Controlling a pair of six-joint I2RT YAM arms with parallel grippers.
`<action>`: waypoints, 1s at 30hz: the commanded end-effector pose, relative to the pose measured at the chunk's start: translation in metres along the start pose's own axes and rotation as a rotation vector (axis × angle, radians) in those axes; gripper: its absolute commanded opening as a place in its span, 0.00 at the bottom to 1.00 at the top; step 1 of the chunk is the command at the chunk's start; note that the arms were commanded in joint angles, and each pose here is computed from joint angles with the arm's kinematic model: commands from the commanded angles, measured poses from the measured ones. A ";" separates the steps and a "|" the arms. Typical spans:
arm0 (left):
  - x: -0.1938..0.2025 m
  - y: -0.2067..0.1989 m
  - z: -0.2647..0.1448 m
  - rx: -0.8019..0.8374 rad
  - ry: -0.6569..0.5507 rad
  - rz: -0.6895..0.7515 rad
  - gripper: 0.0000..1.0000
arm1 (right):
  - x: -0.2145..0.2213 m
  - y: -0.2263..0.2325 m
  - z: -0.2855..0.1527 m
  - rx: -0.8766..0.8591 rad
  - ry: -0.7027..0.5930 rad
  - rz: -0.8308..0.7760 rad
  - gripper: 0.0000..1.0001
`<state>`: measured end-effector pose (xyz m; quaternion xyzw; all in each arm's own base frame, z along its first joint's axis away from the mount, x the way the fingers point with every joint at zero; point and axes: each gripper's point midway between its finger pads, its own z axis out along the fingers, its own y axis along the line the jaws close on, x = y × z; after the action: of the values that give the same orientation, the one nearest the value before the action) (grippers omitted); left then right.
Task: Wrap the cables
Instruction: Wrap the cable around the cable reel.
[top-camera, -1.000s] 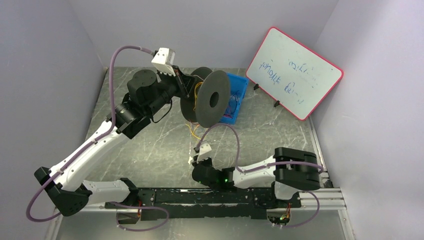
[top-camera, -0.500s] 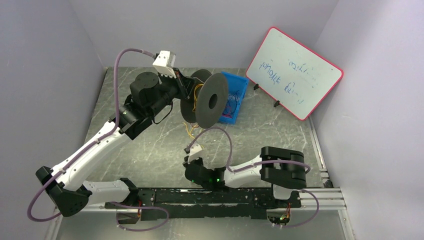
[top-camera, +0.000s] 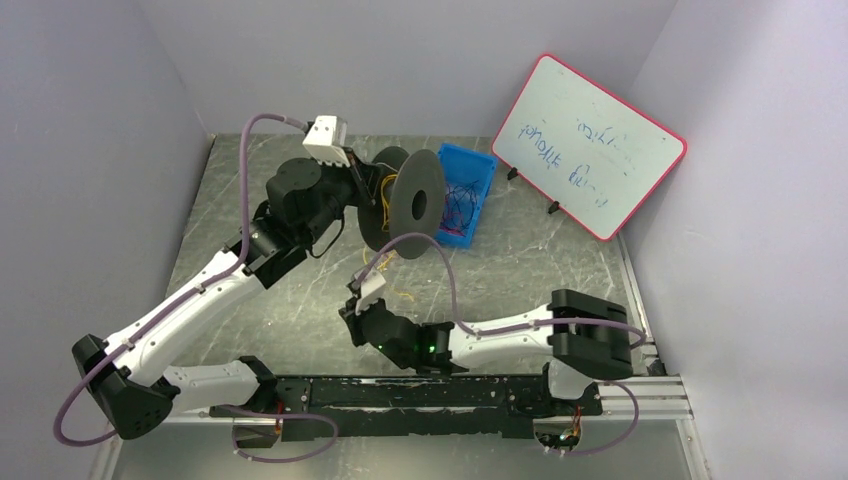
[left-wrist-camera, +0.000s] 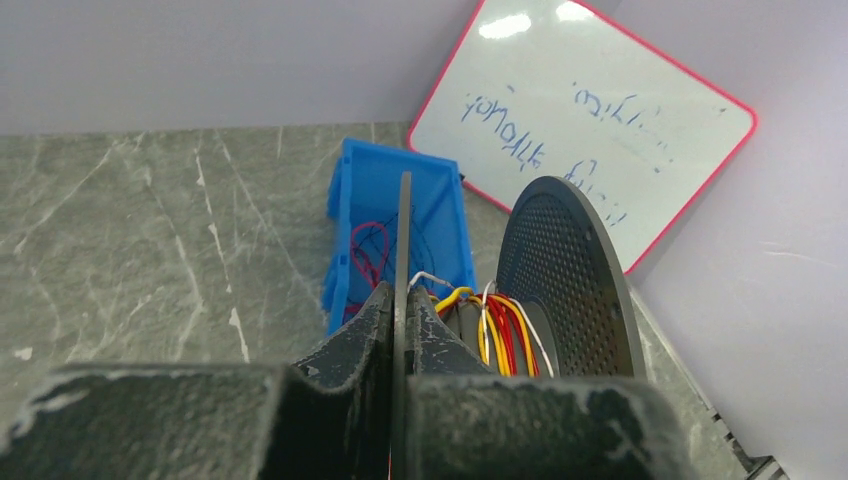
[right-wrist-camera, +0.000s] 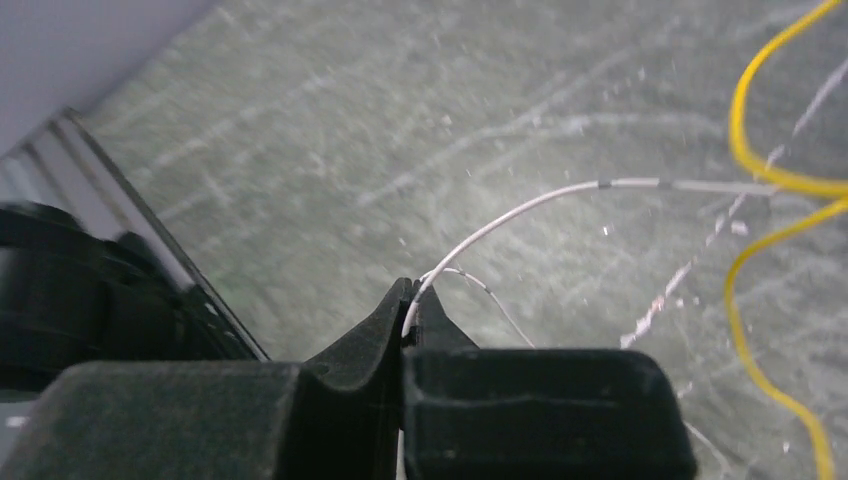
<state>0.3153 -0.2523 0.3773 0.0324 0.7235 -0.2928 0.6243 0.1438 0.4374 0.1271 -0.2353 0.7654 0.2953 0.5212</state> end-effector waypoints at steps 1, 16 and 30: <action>-0.026 0.002 -0.007 -0.022 -0.111 -0.025 0.07 | -0.054 0.020 -0.012 -0.066 -0.069 -0.033 0.00; 0.016 0.040 -0.007 -0.150 -0.065 0.026 0.07 | -0.182 0.024 -0.057 -0.024 -0.190 -0.253 0.00; 0.054 0.054 -0.024 -0.158 0.043 0.066 0.07 | -0.249 -0.027 -0.066 -0.137 -0.184 -0.326 0.00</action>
<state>0.3102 -0.2154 0.2865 0.0212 0.7776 -0.1917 0.5985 0.1982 0.4000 0.3404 -0.3413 0.6677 0.2404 0.6164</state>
